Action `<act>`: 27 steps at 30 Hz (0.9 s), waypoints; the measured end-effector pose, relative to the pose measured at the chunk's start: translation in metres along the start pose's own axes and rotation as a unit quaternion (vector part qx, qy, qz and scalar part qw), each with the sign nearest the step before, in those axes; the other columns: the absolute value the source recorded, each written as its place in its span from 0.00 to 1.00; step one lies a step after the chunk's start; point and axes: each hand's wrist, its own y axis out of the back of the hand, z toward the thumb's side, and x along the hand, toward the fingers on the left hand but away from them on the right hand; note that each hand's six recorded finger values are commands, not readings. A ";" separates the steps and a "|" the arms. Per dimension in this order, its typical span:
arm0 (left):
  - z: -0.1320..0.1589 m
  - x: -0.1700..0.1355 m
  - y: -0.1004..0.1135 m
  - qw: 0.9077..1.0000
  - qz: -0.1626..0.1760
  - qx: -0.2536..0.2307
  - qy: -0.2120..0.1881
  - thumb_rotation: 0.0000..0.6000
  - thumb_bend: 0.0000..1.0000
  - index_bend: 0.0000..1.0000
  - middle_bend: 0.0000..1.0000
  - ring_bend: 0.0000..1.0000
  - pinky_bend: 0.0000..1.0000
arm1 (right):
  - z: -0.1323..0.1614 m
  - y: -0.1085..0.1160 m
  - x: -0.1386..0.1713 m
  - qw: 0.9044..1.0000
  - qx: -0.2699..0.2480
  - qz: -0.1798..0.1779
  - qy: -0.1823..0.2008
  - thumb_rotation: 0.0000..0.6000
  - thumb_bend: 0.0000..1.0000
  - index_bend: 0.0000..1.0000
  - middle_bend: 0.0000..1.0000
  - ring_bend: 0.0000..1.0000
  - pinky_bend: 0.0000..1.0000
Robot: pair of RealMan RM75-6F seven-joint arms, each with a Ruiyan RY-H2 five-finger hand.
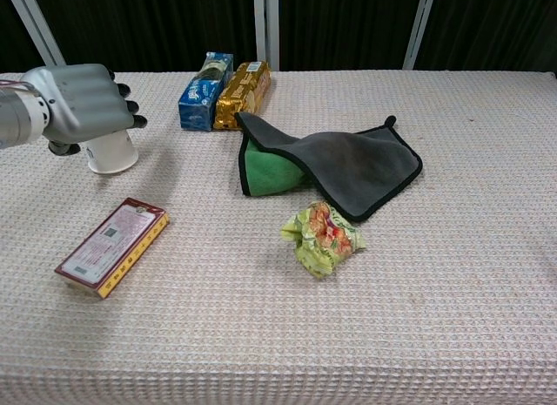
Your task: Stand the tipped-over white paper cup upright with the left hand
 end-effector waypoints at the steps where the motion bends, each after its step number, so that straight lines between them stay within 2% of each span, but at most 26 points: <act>1: 0.000 -0.001 0.001 1.000 0.000 -0.005 0.000 1.00 0.32 0.08 0.10 0.11 0.21 | 0.000 0.000 0.000 1.000 0.000 0.000 0.001 1.00 0.19 0.20 0.22 0.07 0.11; 4: -0.007 -0.005 0.004 0.999 0.003 -0.037 0.008 1.00 0.32 0.08 0.10 0.11 0.20 | 0.000 0.000 0.000 1.000 -0.001 0.000 0.002 1.00 0.19 0.20 0.22 0.07 0.11; 7: -0.019 -0.011 0.005 0.995 0.011 -0.099 0.029 1.00 0.32 0.08 0.10 0.11 0.20 | -0.001 0.001 0.000 1.000 -0.001 0.001 0.000 1.00 0.19 0.20 0.22 0.07 0.11; 10: -0.034 -0.019 0.001 0.980 0.024 -0.189 0.056 1.00 0.30 0.10 0.11 0.11 0.20 | 0.000 0.002 -0.001 1.000 -0.001 0.001 0.002 1.00 0.19 0.20 0.22 0.07 0.11; 13: -0.046 -0.029 -0.010 0.950 0.040 -0.298 0.082 1.00 0.28 0.13 0.11 0.11 0.20 | -0.001 0.002 -0.002 1.000 -0.003 0.002 0.003 1.00 0.19 0.20 0.22 0.07 0.11; 16: -0.057 -0.043 -0.029 0.902 0.057 -0.415 0.107 1.00 0.28 0.15 0.12 0.11 0.19 | -0.002 0.002 -0.003 1.000 -0.003 0.002 0.002 1.00 0.19 0.20 0.22 0.07 0.11; 17: -0.061 -0.050 -0.039 0.879 0.064 -0.459 0.118 1.00 0.28 0.16 0.12 0.11 0.19 | -0.002 0.002 -0.003 1.000 -0.003 0.001 0.002 1.00 0.19 0.20 0.22 0.07 0.11; 19: -0.067 -0.063 -0.057 0.842 0.076 -0.516 0.135 1.00 0.28 0.17 0.13 0.11 0.18 | -0.002 0.003 -0.004 1.000 -0.002 0.000 0.004 1.00 0.19 0.20 0.22 0.07 0.11; 20: -0.070 -0.074 -0.071 0.820 0.084 -0.547 0.148 1.00 0.27 0.17 0.13 0.11 0.18 | -0.002 0.003 -0.004 1.000 -0.001 -0.001 0.004 1.00 0.19 0.20 0.21 0.07 0.11; 23: -0.075 -0.110 -0.109 0.778 0.106 -0.593 0.179 1.00 0.27 0.18 0.13 0.11 0.18 | -0.001 0.004 -0.006 1.000 0.000 -0.003 0.007 1.00 0.19 0.20 0.21 0.07 0.11; 25: -0.073 -0.138 -0.129 0.769 0.116 -0.599 0.193 1.00 0.26 0.18 0.14 0.11 0.17 | 0.000 0.005 -0.007 1.000 0.000 -0.004 0.007 1.00 0.19 0.20 0.21 0.07 0.11; 27: -0.069 -0.171 -0.148 0.771 0.119 -0.592 0.204 1.00 0.26 0.18 0.14 0.11 0.17 | 0.002 0.005 -0.008 1.000 0.000 -0.005 0.010 1.00 0.19 0.20 0.21 0.07 0.11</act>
